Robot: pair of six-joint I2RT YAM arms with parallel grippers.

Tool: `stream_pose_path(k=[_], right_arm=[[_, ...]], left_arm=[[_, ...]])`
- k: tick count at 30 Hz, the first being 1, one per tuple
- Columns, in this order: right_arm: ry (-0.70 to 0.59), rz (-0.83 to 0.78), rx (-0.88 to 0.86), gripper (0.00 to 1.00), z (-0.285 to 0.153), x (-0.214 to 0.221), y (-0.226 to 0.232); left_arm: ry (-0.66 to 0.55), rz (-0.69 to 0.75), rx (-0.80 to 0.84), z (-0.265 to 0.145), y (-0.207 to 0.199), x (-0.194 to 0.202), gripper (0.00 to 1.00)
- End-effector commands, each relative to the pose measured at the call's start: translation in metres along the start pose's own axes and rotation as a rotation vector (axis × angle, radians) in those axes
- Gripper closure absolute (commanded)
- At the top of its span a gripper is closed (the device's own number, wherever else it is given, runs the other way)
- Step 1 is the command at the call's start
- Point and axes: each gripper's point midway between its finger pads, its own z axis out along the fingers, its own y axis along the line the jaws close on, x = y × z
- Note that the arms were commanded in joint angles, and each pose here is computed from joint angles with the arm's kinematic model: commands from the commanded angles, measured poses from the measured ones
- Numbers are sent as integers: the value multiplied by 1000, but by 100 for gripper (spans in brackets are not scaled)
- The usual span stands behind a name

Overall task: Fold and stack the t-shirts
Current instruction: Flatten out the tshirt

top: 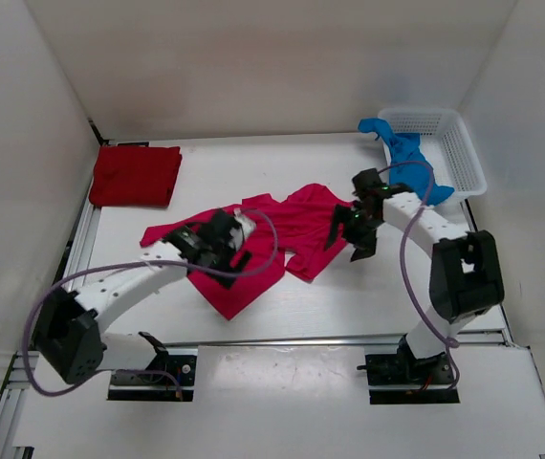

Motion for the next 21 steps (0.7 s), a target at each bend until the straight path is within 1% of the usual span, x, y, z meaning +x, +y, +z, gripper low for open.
stream_pose_path(k=[1,2,3,5,6,8,9,10,11,12,13,14,15,16,17,19,20,21], right_arm=[[142,114,-101,16,38,23,31],[168,148,-130,16,43,27,36],[168,207,-175,16,49,23,45],[211,291,-193,16,62,32,45],[205,359,-213,16,65,29,50],[239,429,-199,16,74,44,47],[239,446,-204,16,78,47,50],[258,495,-205,16,80,52,53],[270,531,-191,16,84,59,48],[269,551,-179,18,87,62,48],[269,573,-158,20,90,66,47],[258,620,-142,22,93,64,45],[247,642,-125,24,93,65,41],[228,677,-106,31,97,64,37],[217,689,-96,37,98,62,36],[207,703,-72,51,100,66,28],[204,725,-72,65,100,63,27],[197,738,-56,72,101,64,20]], left_arm=[[189,137,-24,35,-21,63,0],[168,149,-26,40,-26,58,0],[182,166,-22,42,-29,60,0],[174,204,-6,48,-43,53,0],[170,219,0,51,-49,52,0],[175,273,18,57,-65,57,0],[183,289,22,57,-67,62,0],[171,296,27,61,-72,59,0],[187,310,38,64,-77,66,1],[207,317,35,67,-76,73,2],[201,315,36,70,-77,71,5],[203,317,25,74,-76,74,14],[211,320,24,75,-76,76,18],[216,321,23,78,-77,77,23],[222,317,62,78,-84,79,33],[236,316,91,80,-90,80,46],[223,311,104,79,-93,74,53],[234,314,103,81,-93,77,78]])
